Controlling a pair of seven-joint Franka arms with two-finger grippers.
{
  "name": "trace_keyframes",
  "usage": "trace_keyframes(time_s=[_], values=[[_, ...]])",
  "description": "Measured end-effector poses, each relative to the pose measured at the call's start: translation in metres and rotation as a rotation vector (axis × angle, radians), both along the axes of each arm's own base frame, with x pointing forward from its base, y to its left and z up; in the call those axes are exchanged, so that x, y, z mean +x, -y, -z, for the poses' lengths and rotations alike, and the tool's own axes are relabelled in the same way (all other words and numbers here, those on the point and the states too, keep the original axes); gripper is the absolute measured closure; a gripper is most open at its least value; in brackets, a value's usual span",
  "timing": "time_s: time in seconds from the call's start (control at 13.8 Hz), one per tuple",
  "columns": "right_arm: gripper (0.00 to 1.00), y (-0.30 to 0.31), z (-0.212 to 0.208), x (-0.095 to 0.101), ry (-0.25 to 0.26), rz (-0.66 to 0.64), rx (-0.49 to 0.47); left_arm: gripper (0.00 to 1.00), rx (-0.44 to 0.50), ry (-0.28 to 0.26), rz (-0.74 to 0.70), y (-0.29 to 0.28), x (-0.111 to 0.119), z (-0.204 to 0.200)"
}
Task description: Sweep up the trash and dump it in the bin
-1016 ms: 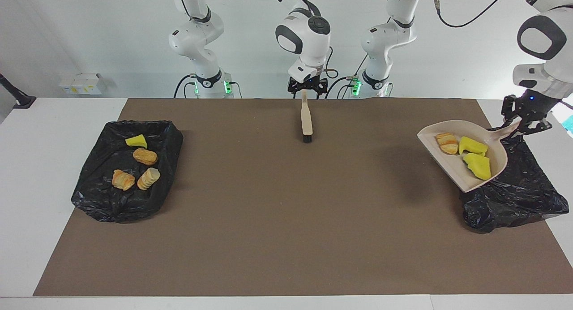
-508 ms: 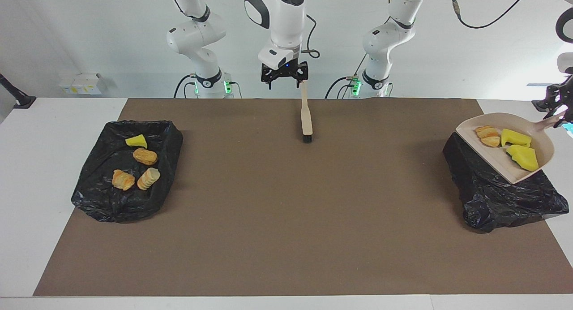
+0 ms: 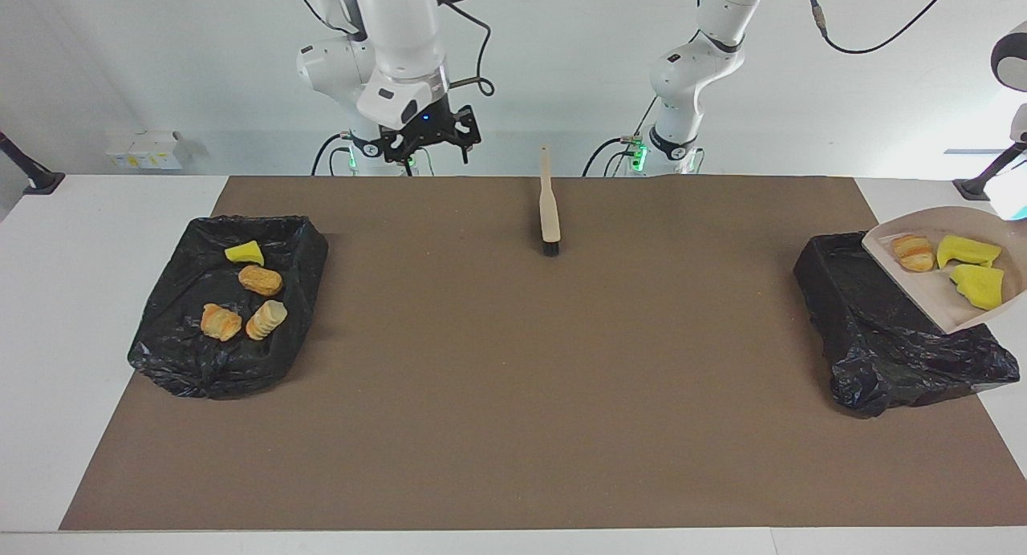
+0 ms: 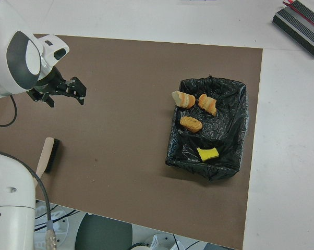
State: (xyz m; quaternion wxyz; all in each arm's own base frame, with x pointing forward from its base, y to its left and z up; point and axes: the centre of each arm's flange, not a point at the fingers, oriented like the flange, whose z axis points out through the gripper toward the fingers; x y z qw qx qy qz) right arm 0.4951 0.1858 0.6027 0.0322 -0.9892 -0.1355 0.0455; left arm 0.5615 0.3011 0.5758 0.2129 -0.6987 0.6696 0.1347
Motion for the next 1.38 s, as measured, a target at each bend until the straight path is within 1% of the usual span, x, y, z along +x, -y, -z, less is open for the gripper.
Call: trace_keyframes(time_s=[0.07, 0.22, 0.44, 0.51, 0.65, 0.8, 0.94, 1.09, 1.23, 1.38], values=[[0.0, 0.021, -0.007, 0.007, 0.01, -0.004, 0.009, 0.69, 0.017, -0.012, 0.011, 0.003, 0.001, 0.002], [0.0, 0.06, -0.017, 0.019, 0.028, 0.023, 0.018, 0.69, 0.081, -0.03, 0.016, 0.003, -0.002, 0.007], [0.0, 0.12, -0.019, 0.03, 0.041, 0.033, 0.024, 0.69, 0.157, -0.03, -0.02, 0.007, -0.014, 0.016], [0.0, 0.137, -0.019, 0.032, 0.044, 0.03, 0.009, 0.69, 0.179, -0.026, -0.025, 0.01, -0.018, 0.017], [0.0, 0.167, -0.018, 0.034, 0.05, 0.018, -0.056, 0.69, 0.222, -0.023, -0.016, 0.019, -0.02, 0.017], [0.0, 0.189, -0.018, 0.035, 0.051, 0.007, -0.075, 0.69, 0.288, -0.019, -0.001, 0.03, -0.014, 0.016], [0.0, 0.206, -0.019, 0.034, 0.051, 0.031, -0.075, 0.69, 0.347, -0.015, 0.009, 0.039, -0.01, 0.015], [0.0, 0.213, -0.027, 0.035, 0.066, 0.054, -0.073, 0.69, 0.384, -0.013, 0.013, 0.04, -0.009, 0.012], [0.0, 0.218, -0.036, 0.036, 0.055, 0.113, -0.069, 0.69, 0.403, 0.001, -0.002, 0.039, -0.009, 0.011], [0.0, 0.218, -0.04, 0.04, 0.042, 0.192, -0.074, 0.69, 0.454, 0.032, -0.025, 0.043, -0.007, 0.008]])
